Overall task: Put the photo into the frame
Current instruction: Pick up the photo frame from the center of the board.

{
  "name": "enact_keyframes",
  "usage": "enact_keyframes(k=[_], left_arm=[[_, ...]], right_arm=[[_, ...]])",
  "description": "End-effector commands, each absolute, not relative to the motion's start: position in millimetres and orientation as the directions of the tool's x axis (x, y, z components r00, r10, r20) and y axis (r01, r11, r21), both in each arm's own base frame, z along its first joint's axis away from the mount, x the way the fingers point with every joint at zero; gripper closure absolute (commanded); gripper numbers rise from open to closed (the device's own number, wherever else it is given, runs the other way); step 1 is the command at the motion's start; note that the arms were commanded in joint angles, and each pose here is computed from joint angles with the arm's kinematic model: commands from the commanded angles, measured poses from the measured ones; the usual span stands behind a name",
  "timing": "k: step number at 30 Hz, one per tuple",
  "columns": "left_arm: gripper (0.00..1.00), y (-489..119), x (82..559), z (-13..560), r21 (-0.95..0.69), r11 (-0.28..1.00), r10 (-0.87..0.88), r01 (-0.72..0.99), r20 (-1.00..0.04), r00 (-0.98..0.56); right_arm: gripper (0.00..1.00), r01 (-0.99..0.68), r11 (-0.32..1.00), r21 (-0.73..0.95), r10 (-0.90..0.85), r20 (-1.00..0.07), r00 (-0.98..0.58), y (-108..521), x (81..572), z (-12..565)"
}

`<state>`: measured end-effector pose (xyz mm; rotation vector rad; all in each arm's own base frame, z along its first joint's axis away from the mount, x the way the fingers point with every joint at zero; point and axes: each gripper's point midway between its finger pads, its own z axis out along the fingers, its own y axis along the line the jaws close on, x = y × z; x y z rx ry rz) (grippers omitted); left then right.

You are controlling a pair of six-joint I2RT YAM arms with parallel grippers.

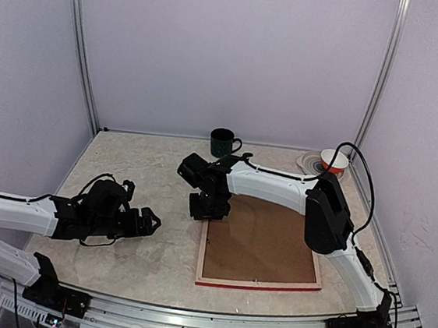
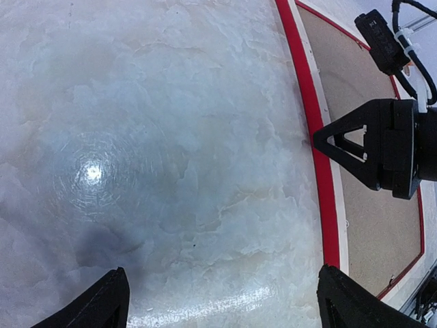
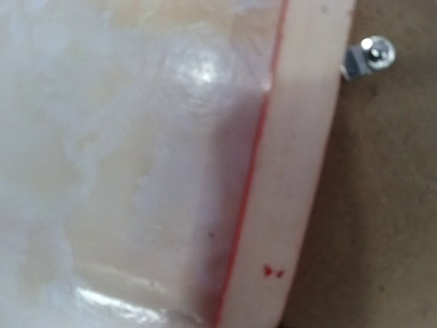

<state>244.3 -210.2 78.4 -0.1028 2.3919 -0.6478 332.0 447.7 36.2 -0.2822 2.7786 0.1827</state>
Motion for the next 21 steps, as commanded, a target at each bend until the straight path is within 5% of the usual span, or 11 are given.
enact_keyframes(k=[1,9,21], left_arm=[[0.06,-209,244,73,-0.479,0.874,-0.236,0.084,-0.568,-0.788],[0.05,-212,244,69,-0.501,0.862,-0.25,0.082,-0.56,-0.79],[0.01,-239,265,87,-0.64,0.762,-0.334,0.098,-0.518,-0.788]], right_arm=[[0.74,-0.2,0.977,0.069,-0.167,-0.326,-0.931,449,326,21],[1.0,-0.171,0.984,0.05,-0.145,-0.337,-0.93,443,327,27],[1.0,-0.195,0.97,0.146,-0.123,-0.396,-0.91,450,318,82]])
